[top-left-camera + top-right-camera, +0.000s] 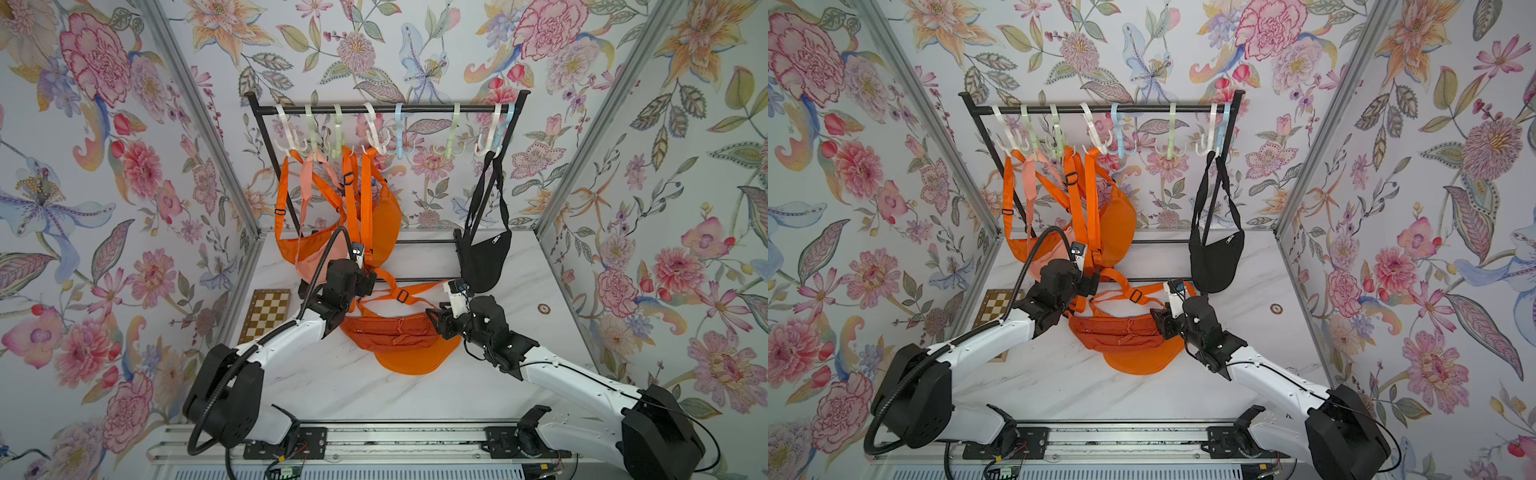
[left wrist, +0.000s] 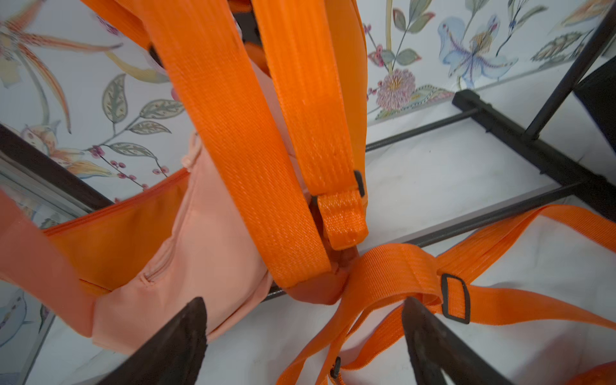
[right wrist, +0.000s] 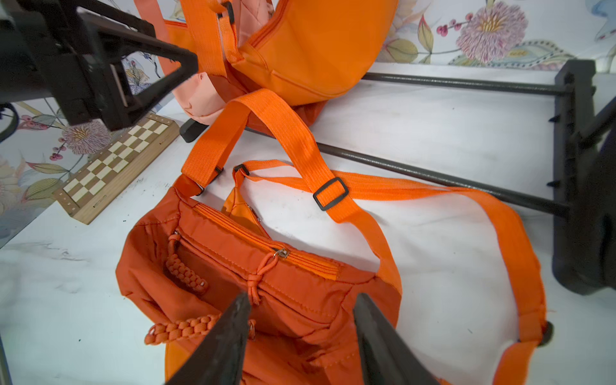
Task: Take the bag off the hook
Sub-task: Place the bag inside the bag.
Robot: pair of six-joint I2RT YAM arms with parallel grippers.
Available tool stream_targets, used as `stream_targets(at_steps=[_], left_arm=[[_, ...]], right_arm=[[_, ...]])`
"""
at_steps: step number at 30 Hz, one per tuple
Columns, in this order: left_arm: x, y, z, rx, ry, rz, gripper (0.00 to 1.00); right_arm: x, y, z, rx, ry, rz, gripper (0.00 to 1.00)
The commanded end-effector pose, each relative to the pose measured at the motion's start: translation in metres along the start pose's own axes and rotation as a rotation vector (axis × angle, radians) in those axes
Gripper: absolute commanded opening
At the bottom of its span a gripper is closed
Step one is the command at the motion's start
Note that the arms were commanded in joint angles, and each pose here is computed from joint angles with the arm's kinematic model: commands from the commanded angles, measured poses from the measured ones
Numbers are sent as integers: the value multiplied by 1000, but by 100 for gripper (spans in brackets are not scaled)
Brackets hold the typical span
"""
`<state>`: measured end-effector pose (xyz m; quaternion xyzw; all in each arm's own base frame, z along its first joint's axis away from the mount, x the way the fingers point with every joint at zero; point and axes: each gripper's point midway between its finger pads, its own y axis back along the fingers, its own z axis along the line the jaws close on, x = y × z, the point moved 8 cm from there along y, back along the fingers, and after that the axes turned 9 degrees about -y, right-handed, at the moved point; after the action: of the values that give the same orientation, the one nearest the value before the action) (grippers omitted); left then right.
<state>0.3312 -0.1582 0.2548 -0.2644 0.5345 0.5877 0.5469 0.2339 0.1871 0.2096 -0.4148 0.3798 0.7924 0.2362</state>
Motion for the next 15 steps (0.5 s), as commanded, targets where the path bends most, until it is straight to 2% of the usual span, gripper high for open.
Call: stream_targets(at_steps=[1, 5, 8, 11, 15], left_arm=[[8, 19, -1, 16, 12, 18, 92], [21, 40, -10, 90, 26, 28, 86], [40, 46, -20, 145, 55, 61, 82], [58, 39, -28, 175, 71, 104, 78], [63, 12, -43, 215, 50, 150, 75]], right_arm=[[-2, 5, 8, -47, 26, 50, 60], [3, 4, 24, -79, 68, 123, 68], [6, 0, 22, -55, 45, 171, 73], [9, -11, 7, -43, -41, 212, 72], [9, -32, -3, -44, -86, 246, 69]])
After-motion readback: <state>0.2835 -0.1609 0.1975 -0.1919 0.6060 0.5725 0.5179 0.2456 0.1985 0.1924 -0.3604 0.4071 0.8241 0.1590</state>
